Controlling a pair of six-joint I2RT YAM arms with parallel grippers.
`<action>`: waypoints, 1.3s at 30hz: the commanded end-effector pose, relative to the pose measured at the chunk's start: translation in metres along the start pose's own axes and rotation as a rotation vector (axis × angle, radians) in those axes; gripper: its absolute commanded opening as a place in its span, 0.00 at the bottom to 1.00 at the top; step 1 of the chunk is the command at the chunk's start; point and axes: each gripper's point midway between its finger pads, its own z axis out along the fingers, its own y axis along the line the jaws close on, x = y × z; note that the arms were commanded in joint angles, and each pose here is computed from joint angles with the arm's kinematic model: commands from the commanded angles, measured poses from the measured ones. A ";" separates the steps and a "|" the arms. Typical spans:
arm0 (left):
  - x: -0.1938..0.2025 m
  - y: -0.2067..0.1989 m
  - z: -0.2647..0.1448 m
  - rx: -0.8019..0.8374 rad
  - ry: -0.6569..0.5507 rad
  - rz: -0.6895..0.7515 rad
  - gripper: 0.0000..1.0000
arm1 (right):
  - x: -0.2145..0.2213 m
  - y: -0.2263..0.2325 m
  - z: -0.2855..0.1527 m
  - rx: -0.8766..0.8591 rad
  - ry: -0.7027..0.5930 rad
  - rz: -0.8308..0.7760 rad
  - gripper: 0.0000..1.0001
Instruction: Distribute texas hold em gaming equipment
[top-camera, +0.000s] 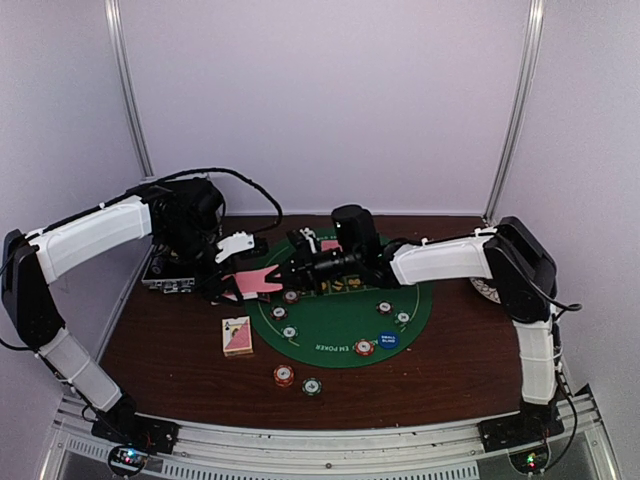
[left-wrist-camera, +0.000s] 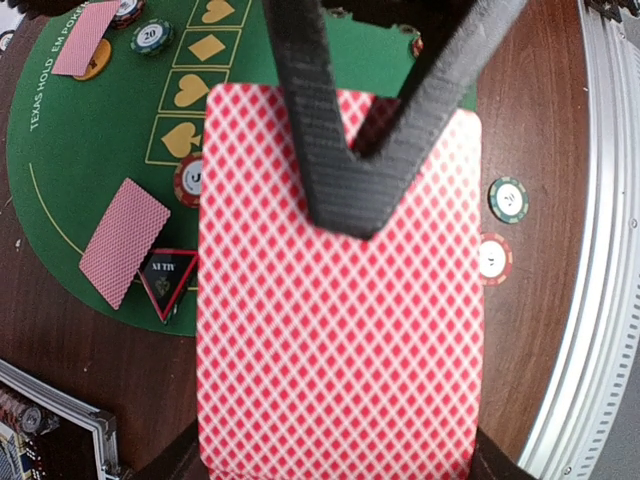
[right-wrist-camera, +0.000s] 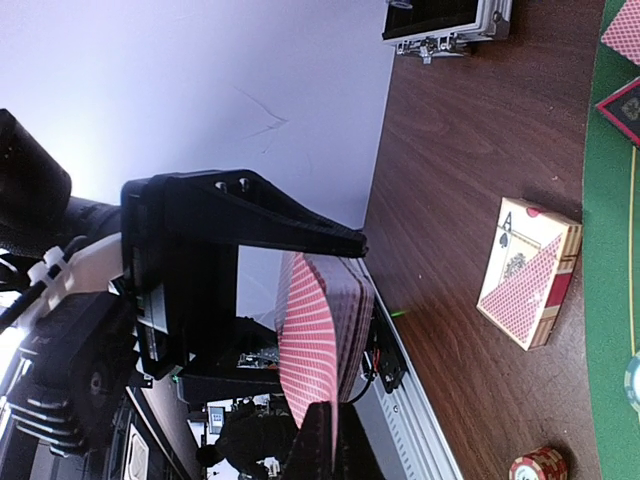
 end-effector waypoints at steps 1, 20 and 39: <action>-0.008 0.003 -0.006 -0.019 -0.043 0.018 0.15 | -0.006 0.018 -0.023 -0.027 -0.035 -0.009 0.00; -0.008 0.002 -0.005 -0.007 -0.040 0.017 0.14 | 0.020 -0.125 -0.132 0.459 0.055 0.053 0.00; -0.010 0.002 -0.006 0.000 -0.040 0.014 0.13 | 0.021 -0.162 -0.163 0.737 0.049 -0.039 0.21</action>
